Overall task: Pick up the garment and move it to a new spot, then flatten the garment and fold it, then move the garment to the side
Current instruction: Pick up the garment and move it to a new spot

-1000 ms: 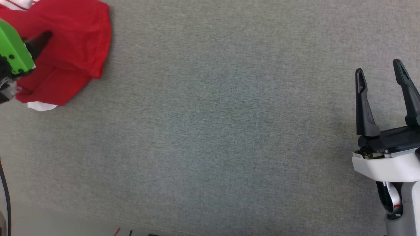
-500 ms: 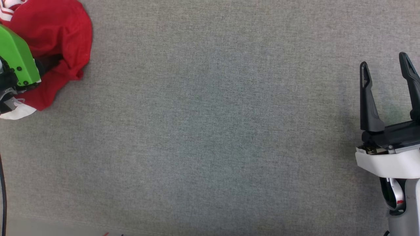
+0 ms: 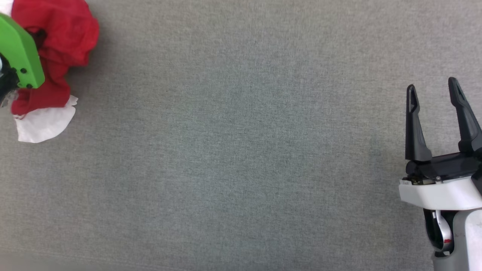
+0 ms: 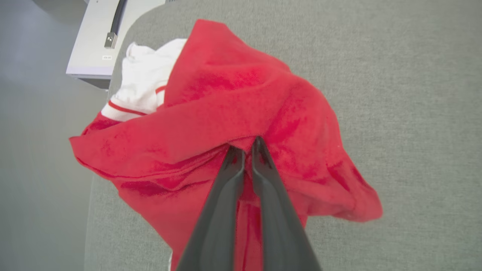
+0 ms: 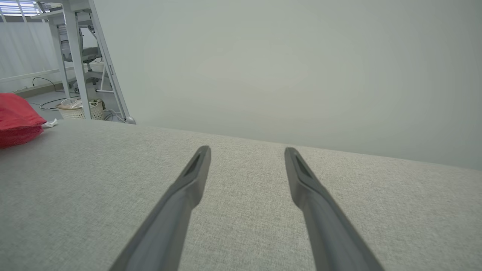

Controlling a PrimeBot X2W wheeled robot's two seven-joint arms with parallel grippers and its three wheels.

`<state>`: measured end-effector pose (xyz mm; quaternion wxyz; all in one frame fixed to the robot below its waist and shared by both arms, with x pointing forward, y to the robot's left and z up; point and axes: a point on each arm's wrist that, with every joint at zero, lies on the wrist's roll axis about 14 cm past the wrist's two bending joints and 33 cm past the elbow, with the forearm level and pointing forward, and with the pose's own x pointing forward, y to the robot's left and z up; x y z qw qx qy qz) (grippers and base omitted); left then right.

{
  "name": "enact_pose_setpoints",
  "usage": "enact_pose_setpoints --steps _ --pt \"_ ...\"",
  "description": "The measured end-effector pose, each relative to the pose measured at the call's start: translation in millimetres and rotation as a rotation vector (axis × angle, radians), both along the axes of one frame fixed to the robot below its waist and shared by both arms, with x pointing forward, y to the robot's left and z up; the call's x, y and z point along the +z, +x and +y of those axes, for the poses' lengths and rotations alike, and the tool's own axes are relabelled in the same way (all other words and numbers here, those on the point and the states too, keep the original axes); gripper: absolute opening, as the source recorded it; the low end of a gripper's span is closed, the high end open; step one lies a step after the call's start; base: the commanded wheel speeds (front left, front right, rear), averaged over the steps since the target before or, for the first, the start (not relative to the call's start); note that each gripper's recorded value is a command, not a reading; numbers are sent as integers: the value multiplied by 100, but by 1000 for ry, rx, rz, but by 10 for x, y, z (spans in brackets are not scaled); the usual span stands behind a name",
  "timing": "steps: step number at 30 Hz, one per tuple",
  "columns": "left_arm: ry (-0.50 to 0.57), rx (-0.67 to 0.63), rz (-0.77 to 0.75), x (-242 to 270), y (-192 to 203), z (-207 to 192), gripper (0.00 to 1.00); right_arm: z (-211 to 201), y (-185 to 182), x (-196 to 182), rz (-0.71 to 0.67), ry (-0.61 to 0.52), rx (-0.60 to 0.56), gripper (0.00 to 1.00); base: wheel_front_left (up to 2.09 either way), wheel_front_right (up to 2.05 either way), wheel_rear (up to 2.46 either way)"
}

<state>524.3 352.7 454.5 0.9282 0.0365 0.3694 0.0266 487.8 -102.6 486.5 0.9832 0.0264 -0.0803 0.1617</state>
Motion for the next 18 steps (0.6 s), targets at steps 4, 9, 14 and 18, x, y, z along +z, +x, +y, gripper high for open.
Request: enact_pose_setpoints --steps 4,9,14,18 --pt "56 -121 -101 438 98 -247 0 15 -75 188 -30 21 -7 100 0 0 0" --pt "94 -287 -211 886 186 -727 0 -8 -186 394 -65 38 -24 100 0 0 0" --pt "89 -510 -283 1089 256 -1522 0 -190 -297 509 -79 44 -82 100 0 0 0" --pt "55 -694 -307 1091 199 -2224 0 -374 -386 550 -79 42 -135 100 0 0 0"
